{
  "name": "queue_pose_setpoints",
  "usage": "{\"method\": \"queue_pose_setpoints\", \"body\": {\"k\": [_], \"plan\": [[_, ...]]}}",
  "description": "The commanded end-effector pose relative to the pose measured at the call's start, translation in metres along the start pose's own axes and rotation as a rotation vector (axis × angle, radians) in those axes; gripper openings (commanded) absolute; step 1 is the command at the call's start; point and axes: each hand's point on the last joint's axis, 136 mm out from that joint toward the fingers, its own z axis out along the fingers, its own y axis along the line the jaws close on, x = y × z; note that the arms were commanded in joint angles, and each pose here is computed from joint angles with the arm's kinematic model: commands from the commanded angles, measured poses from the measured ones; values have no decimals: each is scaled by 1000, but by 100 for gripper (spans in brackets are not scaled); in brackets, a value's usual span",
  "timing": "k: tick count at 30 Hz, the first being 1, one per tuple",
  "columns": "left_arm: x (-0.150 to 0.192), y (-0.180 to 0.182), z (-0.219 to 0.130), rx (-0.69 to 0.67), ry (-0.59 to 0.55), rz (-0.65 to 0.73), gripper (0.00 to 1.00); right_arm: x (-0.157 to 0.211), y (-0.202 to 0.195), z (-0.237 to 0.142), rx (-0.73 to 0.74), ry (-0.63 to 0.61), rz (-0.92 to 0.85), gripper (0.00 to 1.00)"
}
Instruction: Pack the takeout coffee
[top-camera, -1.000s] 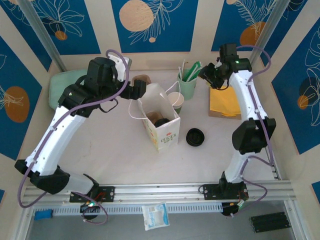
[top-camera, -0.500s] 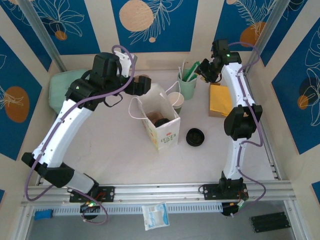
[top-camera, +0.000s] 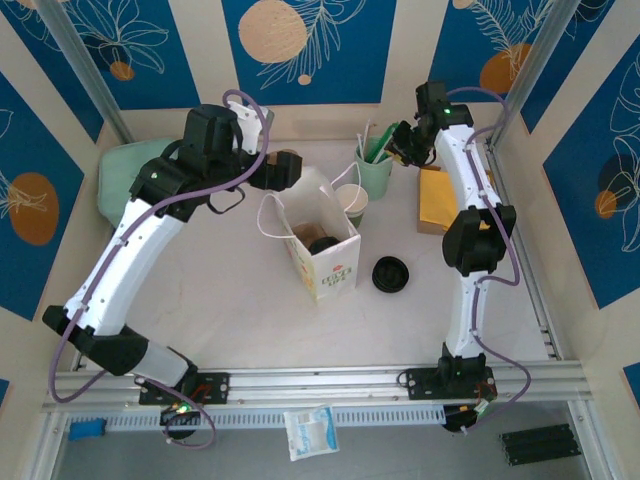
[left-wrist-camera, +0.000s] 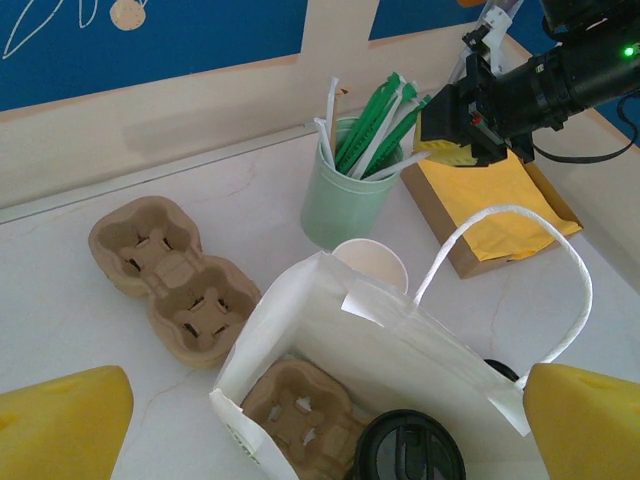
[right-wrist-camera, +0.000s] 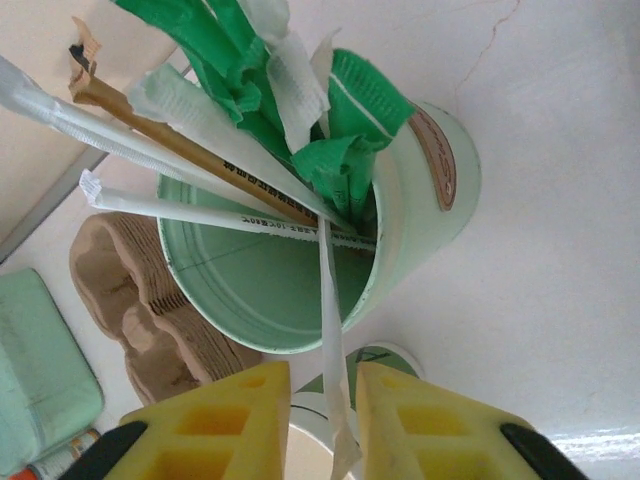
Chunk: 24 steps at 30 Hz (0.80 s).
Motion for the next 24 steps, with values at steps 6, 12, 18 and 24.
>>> {"method": "queue_pose_setpoints", "body": {"k": [6, 12, 18, 24], "plan": [[-8, -2, -10, 21, -44, 3, 99, 5, 1, 0, 3, 24, -7, 0], [-7, -1, -11, 19, -47, 3, 99, 9, 12, -14, -25, 11, -48, 0], [-4, 0, -10, 18, -41, 0, 100, 14, 36, -48, -57, -67, -129, 0], [-2, 0, -10, 18, -38, -5, 99, 13, 49, -81, -42, -176, -211, 0]]}}
